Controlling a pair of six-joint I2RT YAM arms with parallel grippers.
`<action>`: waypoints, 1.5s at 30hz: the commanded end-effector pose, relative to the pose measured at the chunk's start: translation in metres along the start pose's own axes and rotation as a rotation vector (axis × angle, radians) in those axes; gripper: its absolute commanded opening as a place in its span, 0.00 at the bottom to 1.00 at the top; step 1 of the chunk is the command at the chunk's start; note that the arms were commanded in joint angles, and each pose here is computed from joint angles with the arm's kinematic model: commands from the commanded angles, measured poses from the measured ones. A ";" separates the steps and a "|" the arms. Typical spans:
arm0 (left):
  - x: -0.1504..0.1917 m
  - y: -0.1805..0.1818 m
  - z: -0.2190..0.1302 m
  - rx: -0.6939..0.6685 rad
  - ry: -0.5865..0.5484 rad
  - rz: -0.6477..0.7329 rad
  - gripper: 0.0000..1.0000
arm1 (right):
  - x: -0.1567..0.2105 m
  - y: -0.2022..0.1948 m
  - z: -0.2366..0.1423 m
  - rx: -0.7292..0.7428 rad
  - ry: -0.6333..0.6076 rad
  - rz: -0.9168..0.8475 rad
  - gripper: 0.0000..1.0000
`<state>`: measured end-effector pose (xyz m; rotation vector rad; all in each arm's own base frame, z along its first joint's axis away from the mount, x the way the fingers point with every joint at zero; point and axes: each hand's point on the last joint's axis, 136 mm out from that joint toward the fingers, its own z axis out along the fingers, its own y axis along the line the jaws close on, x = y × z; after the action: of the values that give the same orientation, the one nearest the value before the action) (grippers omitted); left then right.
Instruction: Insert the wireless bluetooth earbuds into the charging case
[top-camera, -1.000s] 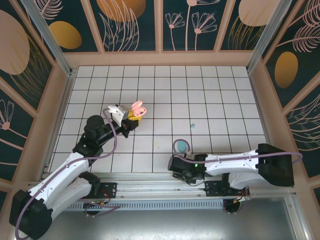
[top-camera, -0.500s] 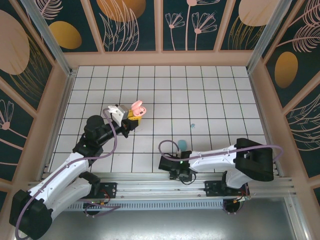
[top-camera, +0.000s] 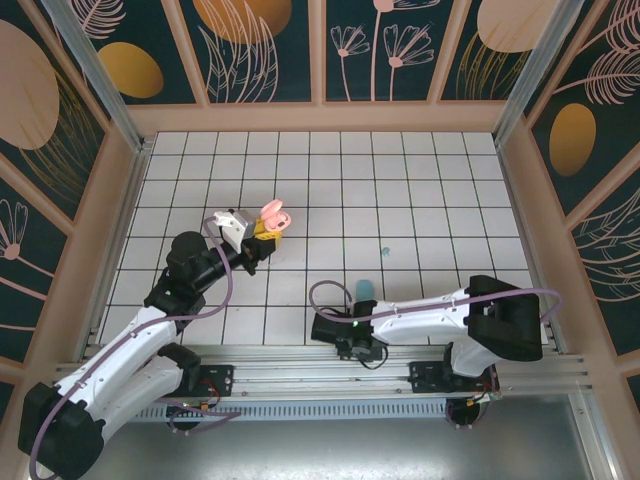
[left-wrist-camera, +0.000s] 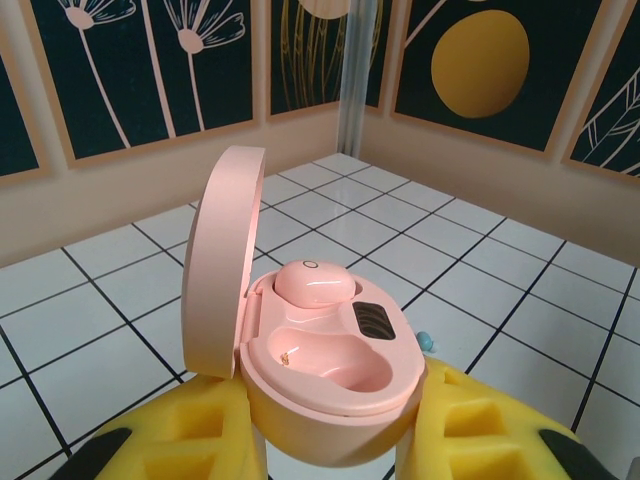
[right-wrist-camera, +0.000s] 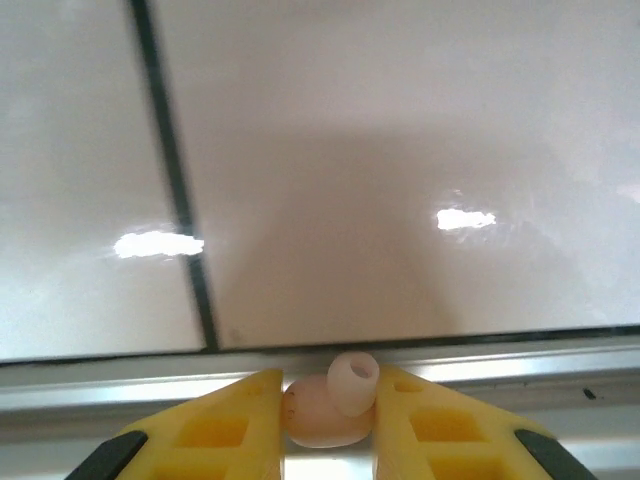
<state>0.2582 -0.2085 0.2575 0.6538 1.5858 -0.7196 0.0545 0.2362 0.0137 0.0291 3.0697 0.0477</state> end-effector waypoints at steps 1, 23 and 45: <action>-0.009 -0.003 -0.002 0.008 -0.034 0.032 0.00 | -0.009 0.005 -0.030 0.005 -0.053 -0.060 0.24; -0.009 -0.030 0.011 0.203 0.045 0.043 0.00 | -0.140 0.028 -0.208 0.107 -0.473 -0.886 0.19; 0.010 -0.029 0.020 0.229 0.195 0.021 0.00 | -0.169 0.070 -0.284 0.166 -1.016 -1.487 0.16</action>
<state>0.2360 -0.2479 0.2433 0.9709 1.6537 -0.9310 0.2014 0.2861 0.3081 -1.5352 1.5325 -0.3047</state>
